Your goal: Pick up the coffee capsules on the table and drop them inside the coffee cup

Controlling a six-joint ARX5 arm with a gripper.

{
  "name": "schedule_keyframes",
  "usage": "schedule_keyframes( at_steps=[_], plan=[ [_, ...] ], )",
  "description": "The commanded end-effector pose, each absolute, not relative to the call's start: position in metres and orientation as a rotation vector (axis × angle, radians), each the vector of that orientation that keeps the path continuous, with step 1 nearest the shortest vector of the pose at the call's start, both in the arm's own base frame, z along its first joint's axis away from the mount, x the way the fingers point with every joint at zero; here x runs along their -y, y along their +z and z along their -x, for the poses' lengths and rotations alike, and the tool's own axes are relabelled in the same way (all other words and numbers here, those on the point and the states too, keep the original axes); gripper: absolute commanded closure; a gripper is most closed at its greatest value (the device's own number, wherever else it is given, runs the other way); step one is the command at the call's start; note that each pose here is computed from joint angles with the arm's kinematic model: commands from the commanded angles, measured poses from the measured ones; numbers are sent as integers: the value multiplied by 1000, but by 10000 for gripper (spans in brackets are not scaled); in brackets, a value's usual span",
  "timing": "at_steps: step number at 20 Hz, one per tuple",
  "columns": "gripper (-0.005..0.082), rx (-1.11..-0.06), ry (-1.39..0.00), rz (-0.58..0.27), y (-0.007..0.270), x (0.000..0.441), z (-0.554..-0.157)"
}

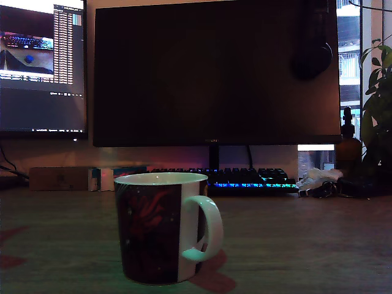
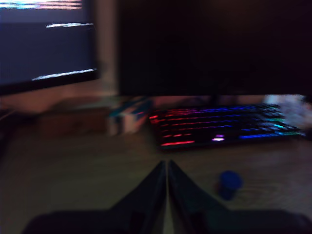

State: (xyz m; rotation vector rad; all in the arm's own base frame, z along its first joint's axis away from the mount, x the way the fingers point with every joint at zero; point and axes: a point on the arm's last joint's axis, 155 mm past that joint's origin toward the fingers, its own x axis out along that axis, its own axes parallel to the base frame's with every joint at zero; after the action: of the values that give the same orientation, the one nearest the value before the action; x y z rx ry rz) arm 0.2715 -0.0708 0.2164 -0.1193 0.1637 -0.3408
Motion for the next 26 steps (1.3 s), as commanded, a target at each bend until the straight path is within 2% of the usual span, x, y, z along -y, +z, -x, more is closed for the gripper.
schedule_keyframes(
  at_steps=[1, 6, 10, 15, 23, 26],
  plan=[
    [791, -159, -377, 94, 211, 77, -276],
    [791, -122, -498, 91, 218, 99, -285],
    [791, -101, -564, 97, 212, 116, -284],
    [791, -135, -633, 125, 187, 137, -271],
    [791, -160, -639, 123, 172, 143, -266],
    [791, -197, -637, 114, 151, 142, -261]
  ],
)
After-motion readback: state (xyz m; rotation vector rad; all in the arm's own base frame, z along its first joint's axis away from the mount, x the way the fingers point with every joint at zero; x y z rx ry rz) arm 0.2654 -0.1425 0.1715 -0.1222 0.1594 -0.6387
